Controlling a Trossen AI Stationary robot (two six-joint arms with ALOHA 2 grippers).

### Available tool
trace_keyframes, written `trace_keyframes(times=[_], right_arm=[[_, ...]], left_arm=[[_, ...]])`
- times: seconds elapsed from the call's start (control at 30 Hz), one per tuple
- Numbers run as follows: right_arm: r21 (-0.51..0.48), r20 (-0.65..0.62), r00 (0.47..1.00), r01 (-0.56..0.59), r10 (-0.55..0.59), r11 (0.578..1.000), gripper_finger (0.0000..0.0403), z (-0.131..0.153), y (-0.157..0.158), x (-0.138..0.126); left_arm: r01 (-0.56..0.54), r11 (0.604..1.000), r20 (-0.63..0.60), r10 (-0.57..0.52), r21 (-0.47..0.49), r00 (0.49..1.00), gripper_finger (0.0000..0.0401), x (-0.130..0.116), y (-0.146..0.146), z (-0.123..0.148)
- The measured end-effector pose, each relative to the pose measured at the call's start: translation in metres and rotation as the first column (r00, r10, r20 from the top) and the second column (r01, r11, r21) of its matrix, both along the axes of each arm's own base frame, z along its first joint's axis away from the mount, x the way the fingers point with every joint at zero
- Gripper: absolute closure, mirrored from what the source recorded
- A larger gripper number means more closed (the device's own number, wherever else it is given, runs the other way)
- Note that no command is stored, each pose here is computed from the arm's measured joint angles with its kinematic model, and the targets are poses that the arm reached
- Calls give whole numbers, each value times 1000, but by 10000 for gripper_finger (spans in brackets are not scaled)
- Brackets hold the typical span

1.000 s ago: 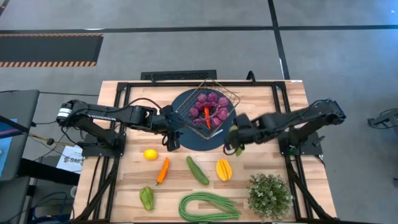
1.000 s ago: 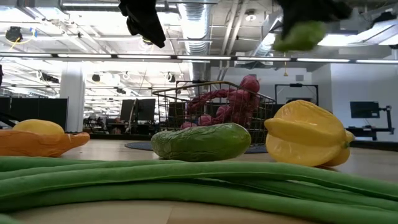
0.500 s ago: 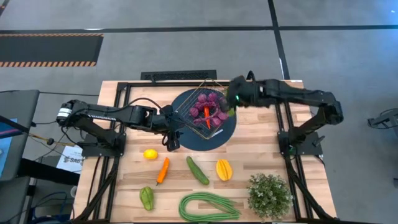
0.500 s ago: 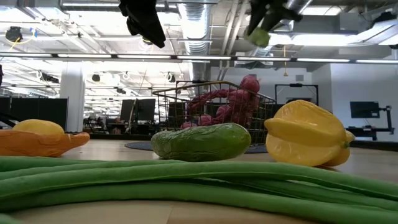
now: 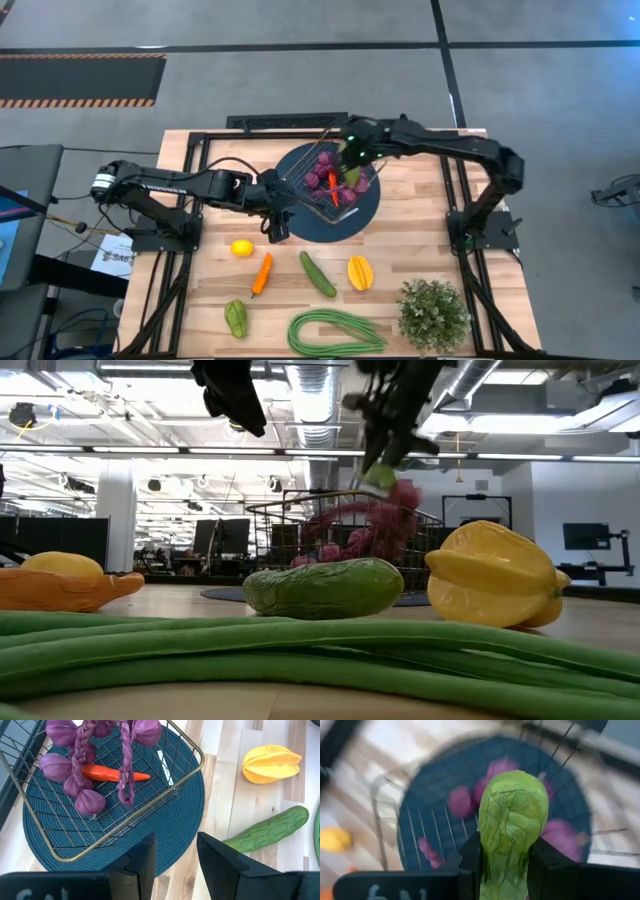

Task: Build produce basket
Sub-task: Put the right cucumber into the wire basket

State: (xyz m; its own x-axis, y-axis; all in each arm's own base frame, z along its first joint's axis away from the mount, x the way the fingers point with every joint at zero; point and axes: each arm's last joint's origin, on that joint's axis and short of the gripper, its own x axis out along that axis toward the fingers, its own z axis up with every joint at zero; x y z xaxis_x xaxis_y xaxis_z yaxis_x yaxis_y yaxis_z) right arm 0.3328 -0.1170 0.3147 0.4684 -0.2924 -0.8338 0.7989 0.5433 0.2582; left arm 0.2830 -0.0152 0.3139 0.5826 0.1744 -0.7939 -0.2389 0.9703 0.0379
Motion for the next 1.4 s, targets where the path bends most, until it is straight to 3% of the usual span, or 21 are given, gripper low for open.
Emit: trace_keyframes(times=[0.17, 0.47, 0.83, 1.4], right_arm=[[69, -85, 996, -33, 39, 997, 301, -34, -6, 18], [121, -143, 989, -27, 44, 992, 301, -65, -15, 31], [99, 0, 999, -43, 43, 994, 301, -55, -10, 43], [60, 3, 994, 112, -112, 992, 301, -58, -16, 44]], left_arm=[[-8, 1000, -4, 8, -6, 1000, 271, 0, 0, 0], [-10, 1000, -10, 10, -7, 1000, 271, -1, 0, -1], [-11, 1000, -13, 11, -6, 1000, 271, -1, 0, -1], [-18, 1000, -14, 18, -10, 1000, 271, -2, 0, -1]])
